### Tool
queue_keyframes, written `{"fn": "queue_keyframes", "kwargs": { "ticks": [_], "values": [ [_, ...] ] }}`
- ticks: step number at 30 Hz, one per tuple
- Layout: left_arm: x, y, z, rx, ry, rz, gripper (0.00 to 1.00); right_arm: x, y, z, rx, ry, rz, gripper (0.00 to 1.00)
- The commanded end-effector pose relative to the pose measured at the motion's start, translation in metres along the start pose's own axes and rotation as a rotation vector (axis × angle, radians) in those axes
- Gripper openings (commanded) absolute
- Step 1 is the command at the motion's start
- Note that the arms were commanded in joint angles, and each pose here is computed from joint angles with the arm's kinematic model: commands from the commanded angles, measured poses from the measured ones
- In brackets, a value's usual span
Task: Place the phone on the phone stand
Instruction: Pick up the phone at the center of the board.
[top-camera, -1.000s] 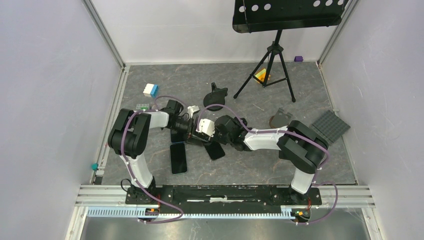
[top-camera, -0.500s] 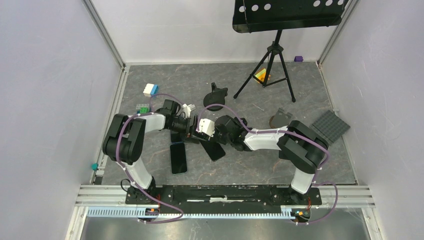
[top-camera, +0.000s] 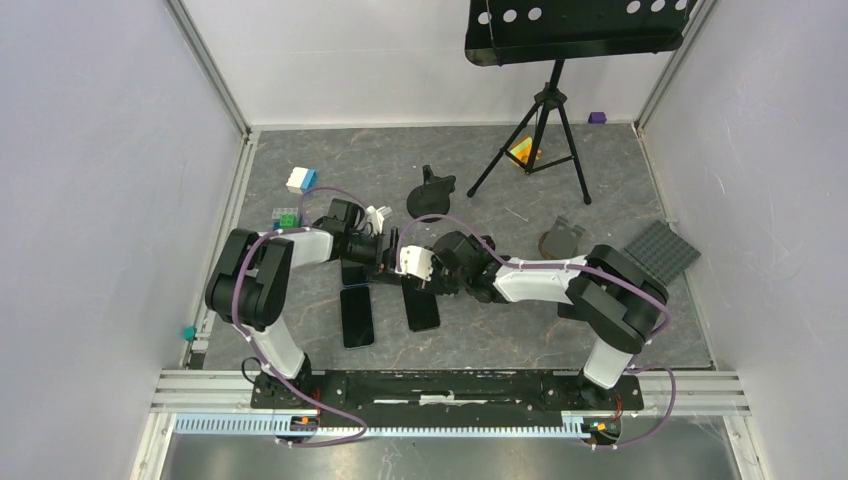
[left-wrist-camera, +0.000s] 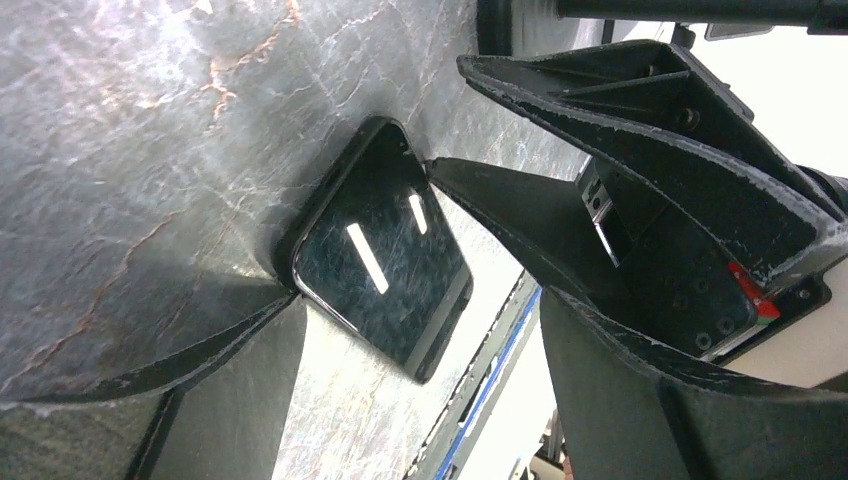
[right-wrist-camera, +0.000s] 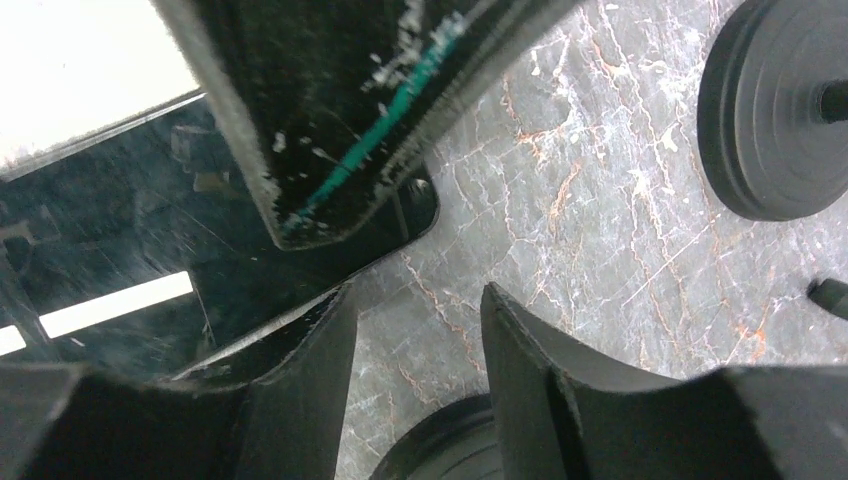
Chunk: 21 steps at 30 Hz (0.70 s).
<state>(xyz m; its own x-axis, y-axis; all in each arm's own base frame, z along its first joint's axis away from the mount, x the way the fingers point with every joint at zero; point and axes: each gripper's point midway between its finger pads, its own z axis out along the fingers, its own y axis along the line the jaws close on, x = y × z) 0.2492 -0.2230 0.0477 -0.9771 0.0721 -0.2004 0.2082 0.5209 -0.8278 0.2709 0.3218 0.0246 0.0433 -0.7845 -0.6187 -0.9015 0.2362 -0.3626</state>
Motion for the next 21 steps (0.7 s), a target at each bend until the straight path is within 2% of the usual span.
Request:
{"fn": "queue_keyframes", "kwargs": {
  "ticks": [1, 9, 21],
  "values": [
    [-0.01, -0.012, 0.011, 0.037, -0.013, 0.022, 0.89, 0.04, 0.046, -0.007, -0.202, 0.122, -0.027, 0.57],
    [-0.004, -0.004, 0.007, -0.027, 0.009, 0.043, 0.91, 0.055, 0.048, -0.02, -0.192, 0.146, -0.063, 0.59],
    [0.026, 0.008, -0.006, -0.063, 0.129, 0.092, 0.93, 0.05, 0.092, -0.043, -0.35, 0.029, -0.195, 0.57]
  ]
}}
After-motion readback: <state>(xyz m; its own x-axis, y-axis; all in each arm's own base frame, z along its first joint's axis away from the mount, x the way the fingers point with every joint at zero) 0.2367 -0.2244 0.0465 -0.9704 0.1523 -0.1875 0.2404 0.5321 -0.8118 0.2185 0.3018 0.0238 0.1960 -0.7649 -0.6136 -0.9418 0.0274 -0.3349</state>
